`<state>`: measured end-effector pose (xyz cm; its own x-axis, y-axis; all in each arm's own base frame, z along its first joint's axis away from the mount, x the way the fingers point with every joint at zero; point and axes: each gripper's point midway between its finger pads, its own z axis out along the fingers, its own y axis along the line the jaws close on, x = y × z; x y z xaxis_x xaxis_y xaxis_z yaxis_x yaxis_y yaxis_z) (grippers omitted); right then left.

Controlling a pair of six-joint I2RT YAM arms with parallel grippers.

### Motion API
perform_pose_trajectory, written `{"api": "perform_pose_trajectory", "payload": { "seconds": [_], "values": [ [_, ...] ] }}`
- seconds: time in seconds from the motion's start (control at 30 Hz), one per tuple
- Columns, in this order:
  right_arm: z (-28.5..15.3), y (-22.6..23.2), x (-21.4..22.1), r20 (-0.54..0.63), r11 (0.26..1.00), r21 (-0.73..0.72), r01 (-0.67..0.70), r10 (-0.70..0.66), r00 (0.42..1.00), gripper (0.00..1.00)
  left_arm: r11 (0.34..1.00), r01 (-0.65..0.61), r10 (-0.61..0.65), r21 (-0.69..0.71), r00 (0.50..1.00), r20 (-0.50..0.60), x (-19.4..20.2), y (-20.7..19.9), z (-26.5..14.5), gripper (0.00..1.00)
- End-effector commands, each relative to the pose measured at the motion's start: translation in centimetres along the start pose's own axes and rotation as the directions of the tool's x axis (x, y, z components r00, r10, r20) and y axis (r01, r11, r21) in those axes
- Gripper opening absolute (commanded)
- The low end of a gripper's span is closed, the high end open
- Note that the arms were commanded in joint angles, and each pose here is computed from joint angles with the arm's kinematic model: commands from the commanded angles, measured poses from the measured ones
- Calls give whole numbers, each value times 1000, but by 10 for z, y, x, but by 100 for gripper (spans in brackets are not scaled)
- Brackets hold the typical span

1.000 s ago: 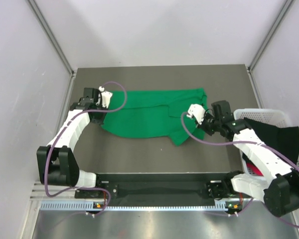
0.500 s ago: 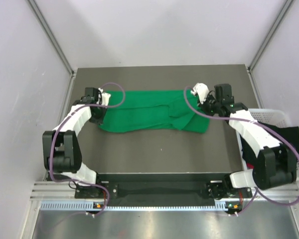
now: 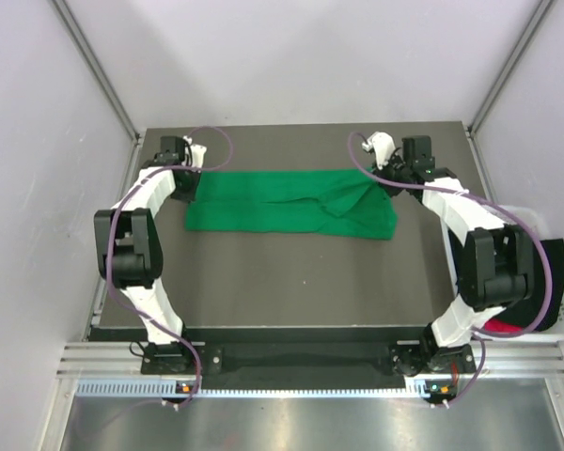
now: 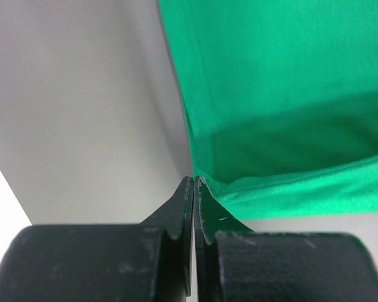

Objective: Fold and stack the t-shirts
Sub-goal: Fold the tshirt

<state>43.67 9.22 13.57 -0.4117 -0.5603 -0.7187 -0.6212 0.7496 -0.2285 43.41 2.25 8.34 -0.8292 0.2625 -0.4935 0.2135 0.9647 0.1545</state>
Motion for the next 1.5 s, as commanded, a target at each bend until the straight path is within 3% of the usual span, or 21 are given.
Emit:
{"api": "perform_pose_trajectory", "payload": {
  "seconds": [0.0,0.47,1.1,1.17,1.2,1.27,1.3,1.4,1.47],
  "values": [
    [1,-27,-29,76,998,69,-6,1,997,0,1000,10,-9,-10,998,58,-27,8,4,0],
    [35,-49,-34,53,996,74,-47,43,998,0,1000,3,-3,9,999,42,-45,10,34,0],
    [67,-62,-46,50,996,60,-65,62,997,1,998,37,-36,-45,999,26,-48,20,44,0],
    [69,-59,-49,52,996,55,-68,65,997,4,998,45,-44,-53,999,29,-49,21,42,0],
    [70,-60,-50,53,996,56,-69,66,996,16,997,54,-53,-58,998,30,-48,23,41,5],
    [67,-62,-51,47,993,74,-90,87,995,29,996,60,-57,-67,997,44,-52,24,35,21],
    [60,-64,-55,57,990,89,-106,101,993,37,995,69,-65,-76,996,55,-55,26,31,34],
    [38,-67,-64,104,985,134,-109,96,990,39,990,92,-78,-105,988,131,-70,32,14,46],
    [28,-66,-70,134,983,141,-114,95,986,40,990,98,-79,-106,982,172,-76,31,-1,46]
  ]
}}
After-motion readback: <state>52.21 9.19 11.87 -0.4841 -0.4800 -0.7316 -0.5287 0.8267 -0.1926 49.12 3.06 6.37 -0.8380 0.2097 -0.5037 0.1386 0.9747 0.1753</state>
